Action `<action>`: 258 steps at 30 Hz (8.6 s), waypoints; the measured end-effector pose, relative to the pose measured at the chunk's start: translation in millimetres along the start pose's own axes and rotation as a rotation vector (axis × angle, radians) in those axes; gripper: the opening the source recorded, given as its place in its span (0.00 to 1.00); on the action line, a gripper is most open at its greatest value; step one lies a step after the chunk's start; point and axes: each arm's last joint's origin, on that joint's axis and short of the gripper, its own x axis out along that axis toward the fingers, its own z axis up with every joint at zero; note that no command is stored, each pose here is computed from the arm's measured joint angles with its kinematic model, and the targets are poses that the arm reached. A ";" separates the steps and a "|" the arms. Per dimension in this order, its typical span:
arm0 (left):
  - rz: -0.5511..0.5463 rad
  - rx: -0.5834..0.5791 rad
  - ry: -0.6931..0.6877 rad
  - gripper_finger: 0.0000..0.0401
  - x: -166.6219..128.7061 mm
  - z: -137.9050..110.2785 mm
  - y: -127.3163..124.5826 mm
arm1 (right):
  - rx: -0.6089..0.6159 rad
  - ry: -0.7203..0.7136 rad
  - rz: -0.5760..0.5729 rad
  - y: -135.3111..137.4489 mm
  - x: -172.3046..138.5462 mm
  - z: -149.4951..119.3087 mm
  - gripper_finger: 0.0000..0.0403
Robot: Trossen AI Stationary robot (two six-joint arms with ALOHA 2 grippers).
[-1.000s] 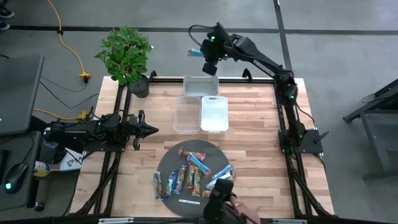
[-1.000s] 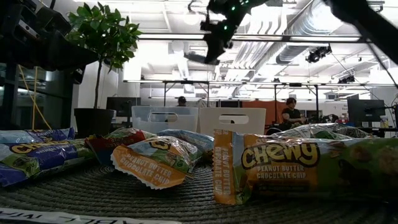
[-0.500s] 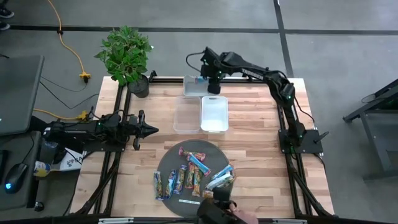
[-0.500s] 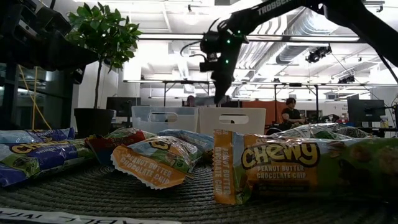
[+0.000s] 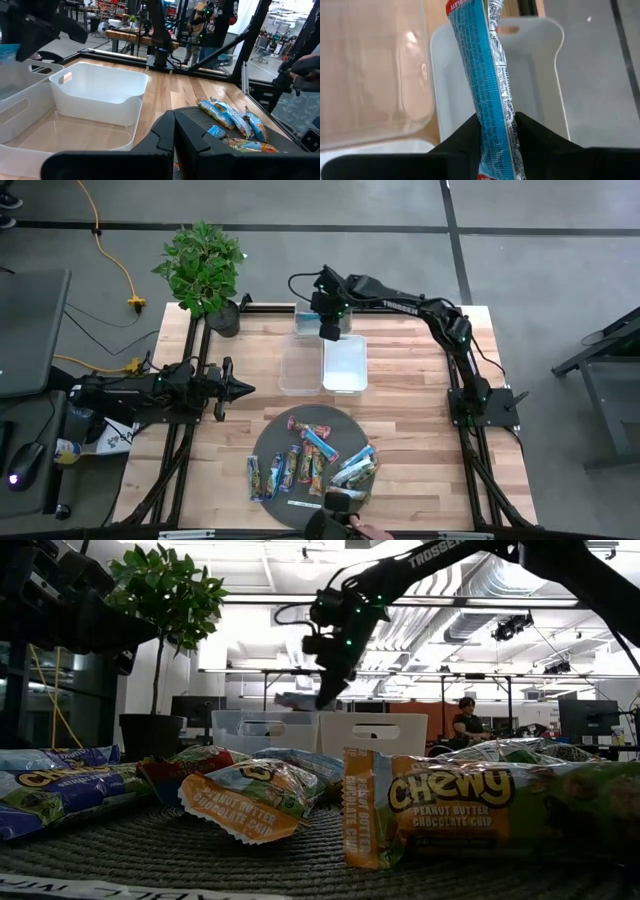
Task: Pick and place Granola Bars by type
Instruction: Put the red granola bar into the gray bin
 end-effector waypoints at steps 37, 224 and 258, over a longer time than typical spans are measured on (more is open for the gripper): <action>0.000 0.000 0.000 0.00 0.0 0.0 0.0 | 0.099 0.164 0.006 -4.1 33.9 -21.8 0.30; 0.000 0.000 0.001 0.00 0.0 -0.2 0.1 | 0.455 0.055 0.257 369.8 28.2 -57.1 0.18; 0.001 0.000 0.004 0.00 0.0 -0.4 0.1 | 0.401 -0.300 0.804 311.9 -54.2 15.4 0.14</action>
